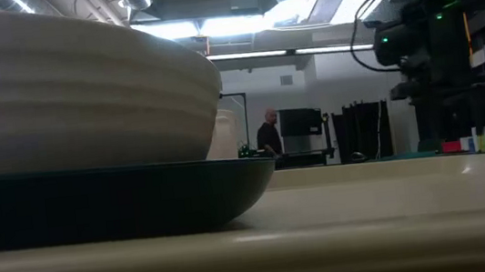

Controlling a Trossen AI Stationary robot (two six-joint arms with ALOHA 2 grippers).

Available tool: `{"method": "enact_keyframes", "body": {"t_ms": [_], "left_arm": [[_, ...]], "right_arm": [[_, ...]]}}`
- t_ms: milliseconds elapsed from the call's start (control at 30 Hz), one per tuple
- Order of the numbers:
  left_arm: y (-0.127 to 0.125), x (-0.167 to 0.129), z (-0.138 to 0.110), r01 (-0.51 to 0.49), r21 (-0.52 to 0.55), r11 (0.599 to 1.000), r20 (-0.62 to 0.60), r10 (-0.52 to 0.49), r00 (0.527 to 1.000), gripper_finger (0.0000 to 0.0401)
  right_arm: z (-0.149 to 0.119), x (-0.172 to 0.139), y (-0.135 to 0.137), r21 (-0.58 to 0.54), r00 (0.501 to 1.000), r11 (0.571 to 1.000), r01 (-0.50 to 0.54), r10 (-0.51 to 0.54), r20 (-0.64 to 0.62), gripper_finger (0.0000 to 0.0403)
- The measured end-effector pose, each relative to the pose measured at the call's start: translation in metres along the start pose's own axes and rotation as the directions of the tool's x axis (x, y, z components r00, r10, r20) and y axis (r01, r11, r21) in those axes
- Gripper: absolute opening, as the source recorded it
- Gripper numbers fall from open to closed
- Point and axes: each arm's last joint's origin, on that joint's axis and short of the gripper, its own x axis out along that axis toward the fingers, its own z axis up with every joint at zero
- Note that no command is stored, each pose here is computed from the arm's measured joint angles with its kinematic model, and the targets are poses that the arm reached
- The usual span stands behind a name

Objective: Set up tray
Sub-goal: Put the dark green napkin on the light brown serving tray to the right of the black plate

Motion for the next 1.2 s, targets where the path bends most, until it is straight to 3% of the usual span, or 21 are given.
{"method": "enact_keyframes", "body": {"t_ms": [633, 833, 1100, 1200], "left_arm": [[0.000, 0.000, 0.000, 0.009, 0.017, 1.000, -0.001, -0.009, 1.000, 0.0187], [0.000, 0.000, 0.000, 0.009, 0.016, 1.000, -0.001, -0.009, 1.000, 0.0187], [0.000, 0.000, 0.000, 0.018, 0.015, 1.000, -0.003, -0.018, 1.000, 0.0187], [0.000, 0.000, 0.000, 0.019, 0.011, 1.000, -0.003, -0.019, 1.000, 0.0187]], "right_arm": [[-0.009, 0.025, -0.014, 0.066, 0.999, 0.998, -0.001, 0.004, -0.040, 0.0263], [-0.007, 0.031, -0.009, 0.088, 0.998, 0.995, -0.049, 0.053, -0.043, 0.0263], [-0.003, 0.047, -0.002, 0.062, 0.995, 0.998, -0.005, 0.011, -0.101, 0.0263], [-0.002, 0.050, 0.003, 0.049, 0.993, 0.998, -0.032, 0.037, -0.109, 0.0257]]}}
